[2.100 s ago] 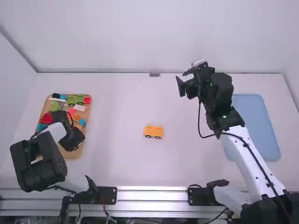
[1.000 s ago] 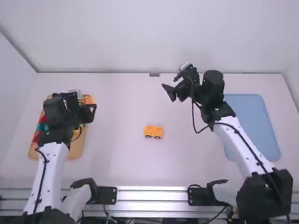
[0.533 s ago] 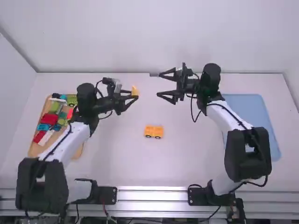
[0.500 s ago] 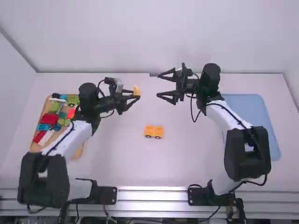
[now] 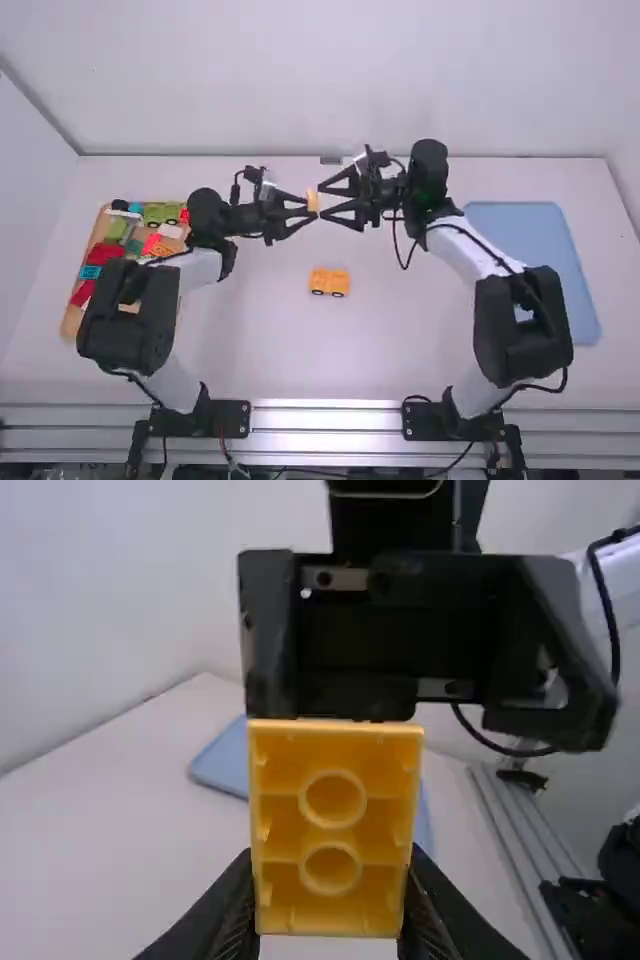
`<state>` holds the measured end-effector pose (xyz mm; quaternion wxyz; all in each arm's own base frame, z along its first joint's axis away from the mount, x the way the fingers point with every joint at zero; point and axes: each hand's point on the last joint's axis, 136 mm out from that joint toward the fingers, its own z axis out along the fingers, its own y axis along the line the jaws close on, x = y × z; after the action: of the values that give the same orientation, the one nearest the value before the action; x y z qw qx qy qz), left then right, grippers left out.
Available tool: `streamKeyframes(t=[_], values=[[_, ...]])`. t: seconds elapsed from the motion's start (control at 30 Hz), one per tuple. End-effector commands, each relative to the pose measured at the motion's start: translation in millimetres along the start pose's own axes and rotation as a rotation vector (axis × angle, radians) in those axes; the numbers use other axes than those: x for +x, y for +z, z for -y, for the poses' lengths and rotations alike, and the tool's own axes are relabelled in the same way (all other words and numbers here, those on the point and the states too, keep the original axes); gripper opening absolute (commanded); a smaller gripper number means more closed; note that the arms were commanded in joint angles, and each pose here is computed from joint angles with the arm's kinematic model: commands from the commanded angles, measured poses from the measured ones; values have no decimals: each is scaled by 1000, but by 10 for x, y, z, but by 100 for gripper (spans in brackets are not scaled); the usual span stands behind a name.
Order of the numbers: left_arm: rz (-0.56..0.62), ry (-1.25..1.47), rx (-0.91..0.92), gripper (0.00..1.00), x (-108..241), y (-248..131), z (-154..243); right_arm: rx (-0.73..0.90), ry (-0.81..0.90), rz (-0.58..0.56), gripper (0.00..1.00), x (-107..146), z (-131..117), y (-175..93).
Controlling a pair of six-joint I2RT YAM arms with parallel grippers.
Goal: Assemble lego blocks to make yellow taxi
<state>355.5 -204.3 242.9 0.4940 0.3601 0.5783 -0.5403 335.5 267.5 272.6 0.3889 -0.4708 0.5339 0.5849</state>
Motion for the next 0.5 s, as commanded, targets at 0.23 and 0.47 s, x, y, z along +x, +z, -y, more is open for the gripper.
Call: streamKeyframes(t=[0.23,0.47], values=[[-22,-31,51,15,20,27,103,-8,-50,0,61,-65,-6,96],[-23,-6,103,13,-25,73,242,26,-17,-9,56,-1,53,139]])
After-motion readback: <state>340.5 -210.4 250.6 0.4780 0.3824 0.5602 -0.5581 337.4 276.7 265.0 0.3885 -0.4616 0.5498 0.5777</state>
